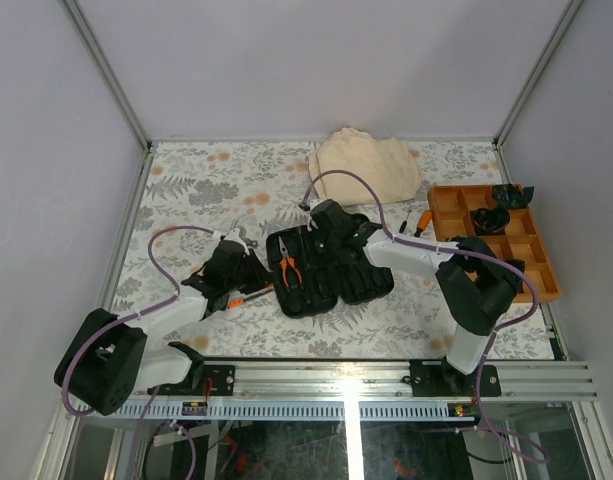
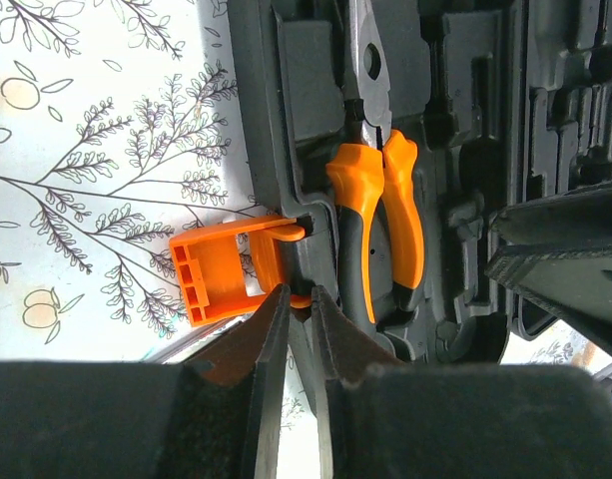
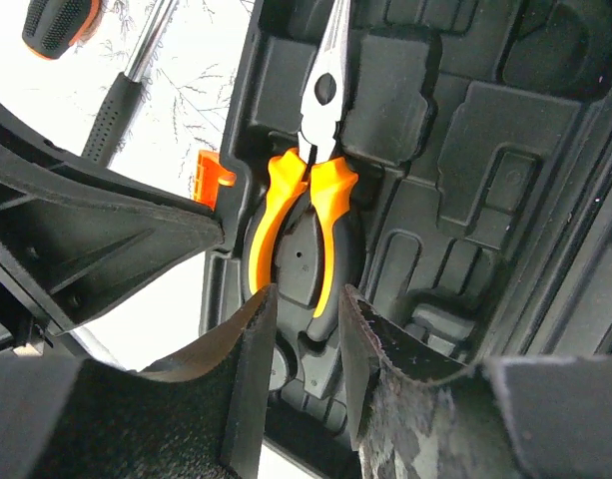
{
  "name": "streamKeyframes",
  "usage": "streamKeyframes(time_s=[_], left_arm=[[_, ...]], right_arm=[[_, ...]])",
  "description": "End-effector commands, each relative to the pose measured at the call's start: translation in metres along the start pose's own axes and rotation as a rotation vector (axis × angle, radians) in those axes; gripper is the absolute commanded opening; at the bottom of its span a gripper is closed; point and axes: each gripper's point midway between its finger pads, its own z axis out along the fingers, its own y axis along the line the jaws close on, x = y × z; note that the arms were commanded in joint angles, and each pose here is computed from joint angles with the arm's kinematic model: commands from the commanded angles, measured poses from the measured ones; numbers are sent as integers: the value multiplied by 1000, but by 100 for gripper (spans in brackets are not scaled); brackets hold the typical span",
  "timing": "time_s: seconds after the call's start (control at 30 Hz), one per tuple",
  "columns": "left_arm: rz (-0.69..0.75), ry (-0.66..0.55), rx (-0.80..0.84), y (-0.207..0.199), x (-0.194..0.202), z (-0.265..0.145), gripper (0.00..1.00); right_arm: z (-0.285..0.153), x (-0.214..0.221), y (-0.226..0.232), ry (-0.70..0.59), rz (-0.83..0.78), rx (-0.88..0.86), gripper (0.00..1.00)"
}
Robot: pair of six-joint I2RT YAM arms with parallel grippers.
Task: Sort the tools into containers
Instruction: Place the pliers in the storage box.
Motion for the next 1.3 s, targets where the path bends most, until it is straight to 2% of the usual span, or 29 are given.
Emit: streamKeyframes(time_s=[0.0, 0.67, 1.27], left_arm=[[3, 48, -65, 16, 15, -3, 12], [0, 53, -52, 15, 17, -1, 11], [0, 51, -51, 15, 16, 0, 10]], right_arm=[[-7, -25, 8, -65, -51, -9, 38], [29, -41, 17, -5, -96, 44, 35], [57, -38, 6, 59, -126, 88, 14]])
